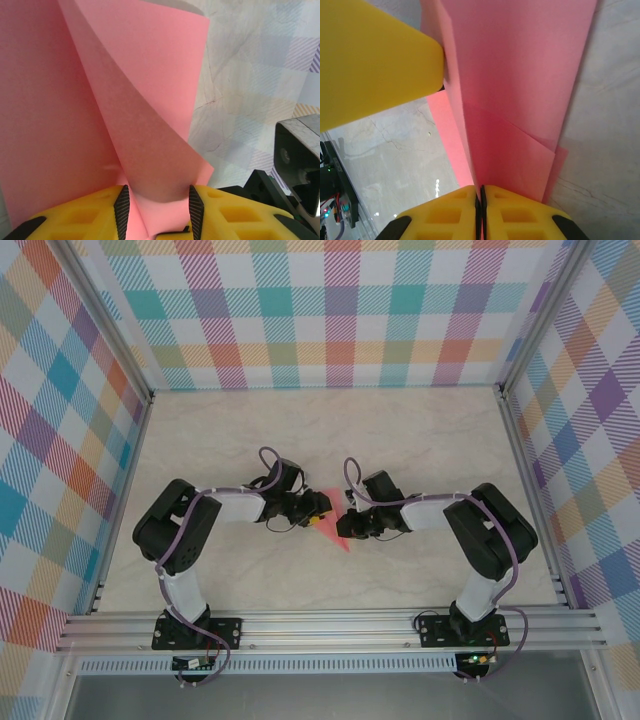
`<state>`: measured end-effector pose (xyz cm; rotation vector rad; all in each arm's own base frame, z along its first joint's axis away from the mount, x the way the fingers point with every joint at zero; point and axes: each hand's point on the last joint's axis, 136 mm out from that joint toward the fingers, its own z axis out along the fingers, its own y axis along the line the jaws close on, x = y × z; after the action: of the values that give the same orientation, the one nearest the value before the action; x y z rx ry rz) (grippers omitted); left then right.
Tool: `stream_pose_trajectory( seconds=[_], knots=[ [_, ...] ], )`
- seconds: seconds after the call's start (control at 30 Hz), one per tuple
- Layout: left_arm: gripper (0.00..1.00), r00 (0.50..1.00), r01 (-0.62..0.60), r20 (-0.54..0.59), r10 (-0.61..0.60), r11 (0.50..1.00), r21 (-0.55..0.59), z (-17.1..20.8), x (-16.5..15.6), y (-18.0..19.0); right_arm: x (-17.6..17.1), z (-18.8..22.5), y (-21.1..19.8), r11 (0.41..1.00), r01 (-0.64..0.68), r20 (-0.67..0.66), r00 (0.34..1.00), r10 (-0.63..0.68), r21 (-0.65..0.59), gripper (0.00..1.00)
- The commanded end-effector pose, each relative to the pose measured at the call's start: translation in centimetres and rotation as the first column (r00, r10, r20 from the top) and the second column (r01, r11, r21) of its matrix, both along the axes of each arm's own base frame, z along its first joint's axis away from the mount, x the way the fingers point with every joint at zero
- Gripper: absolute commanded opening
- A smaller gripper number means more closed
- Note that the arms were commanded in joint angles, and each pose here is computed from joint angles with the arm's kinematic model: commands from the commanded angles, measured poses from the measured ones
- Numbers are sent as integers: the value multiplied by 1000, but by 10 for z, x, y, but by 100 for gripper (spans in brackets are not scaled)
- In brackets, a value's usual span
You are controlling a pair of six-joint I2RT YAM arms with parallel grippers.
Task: Fold a paper plane with a square sheet of paper (fold left side to right side)
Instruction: Fourth fold the wing at the center of the table.
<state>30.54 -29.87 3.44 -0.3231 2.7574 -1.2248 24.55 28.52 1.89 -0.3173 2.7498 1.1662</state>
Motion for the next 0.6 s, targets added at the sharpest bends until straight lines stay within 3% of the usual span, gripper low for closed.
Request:
stream_pose_trajectory(
  seconds=[0.0, 0.57],
  knots=[
    [39, 1000, 27, -2, -27, 1000, 4, -1, -3, -7, -2, -5, 0, 1000, -2, -15, 1000, 2, 12, 13],
    [39, 1000, 20, -17, -19, 999, 43, -9, -5, -2, 10, 24, 3, 998, -5, 40, 999, 3, 58, 28]
  ],
)
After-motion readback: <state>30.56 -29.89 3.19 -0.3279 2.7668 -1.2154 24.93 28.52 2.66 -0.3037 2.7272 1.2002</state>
